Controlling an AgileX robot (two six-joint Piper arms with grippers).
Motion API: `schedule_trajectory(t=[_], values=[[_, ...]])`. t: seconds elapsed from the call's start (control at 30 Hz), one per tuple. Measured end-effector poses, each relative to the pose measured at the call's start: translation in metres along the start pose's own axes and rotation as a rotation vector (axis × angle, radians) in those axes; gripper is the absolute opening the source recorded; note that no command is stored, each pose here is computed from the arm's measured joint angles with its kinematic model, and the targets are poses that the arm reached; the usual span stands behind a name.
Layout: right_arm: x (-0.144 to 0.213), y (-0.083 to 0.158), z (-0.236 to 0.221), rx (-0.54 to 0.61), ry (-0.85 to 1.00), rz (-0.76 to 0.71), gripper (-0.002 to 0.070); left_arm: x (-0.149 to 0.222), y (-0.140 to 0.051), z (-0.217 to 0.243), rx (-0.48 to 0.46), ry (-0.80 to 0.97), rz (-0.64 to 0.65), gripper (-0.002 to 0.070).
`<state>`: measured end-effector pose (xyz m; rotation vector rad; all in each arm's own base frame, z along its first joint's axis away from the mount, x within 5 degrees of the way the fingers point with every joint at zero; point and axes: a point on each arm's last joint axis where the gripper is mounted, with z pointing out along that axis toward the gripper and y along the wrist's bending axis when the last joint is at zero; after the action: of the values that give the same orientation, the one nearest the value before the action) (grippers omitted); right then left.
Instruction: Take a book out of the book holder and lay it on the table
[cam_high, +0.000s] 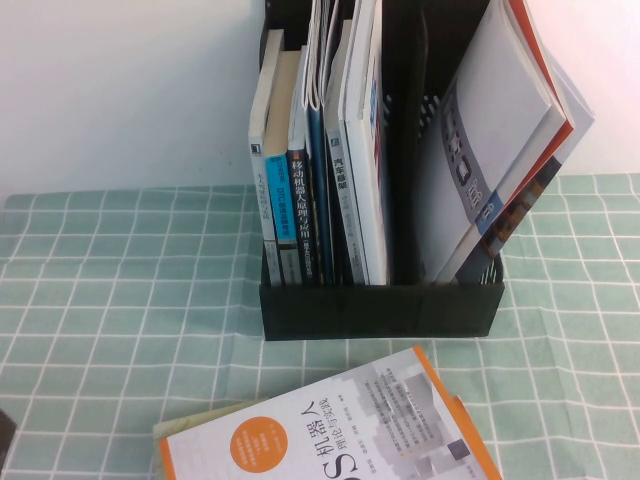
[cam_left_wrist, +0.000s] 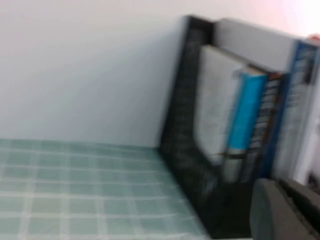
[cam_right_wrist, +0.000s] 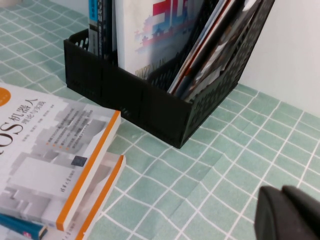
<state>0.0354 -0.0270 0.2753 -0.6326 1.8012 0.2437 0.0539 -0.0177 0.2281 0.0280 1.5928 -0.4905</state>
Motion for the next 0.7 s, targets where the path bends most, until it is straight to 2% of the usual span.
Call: schedule_trajectory(t=[0.13,0.27,0.4,0.6,0.7], values=[[0.0,0.0,0.0,0.0,0.0,0.0,-0.0002,0.028,0.016,-0.001,-0.137,0.012,0.02,-0.0003],[0.0,0.0,0.0,0.001,-0.001,-0.001,-0.0002,0.037,0.025,-0.003,-0.263,0.083,-0.035,-0.0003],[0.0,0.0,0.0,0.001,-0.001,-0.001,-0.0002,0.048,0.03,-0.006,-0.334,0.195,-0.049,-0.0003],[0.0,0.0,0.0,0.001,-0.001,-0.001,-0.0002,0.05,0.031,-0.007,-0.334,0.223,0.005,-0.0003],[0.0,0.0,0.0,0.001,-0.001,-0.001,-0.0002,0.051,0.028,-0.006,-0.29,0.247,0.079,-0.0003]])
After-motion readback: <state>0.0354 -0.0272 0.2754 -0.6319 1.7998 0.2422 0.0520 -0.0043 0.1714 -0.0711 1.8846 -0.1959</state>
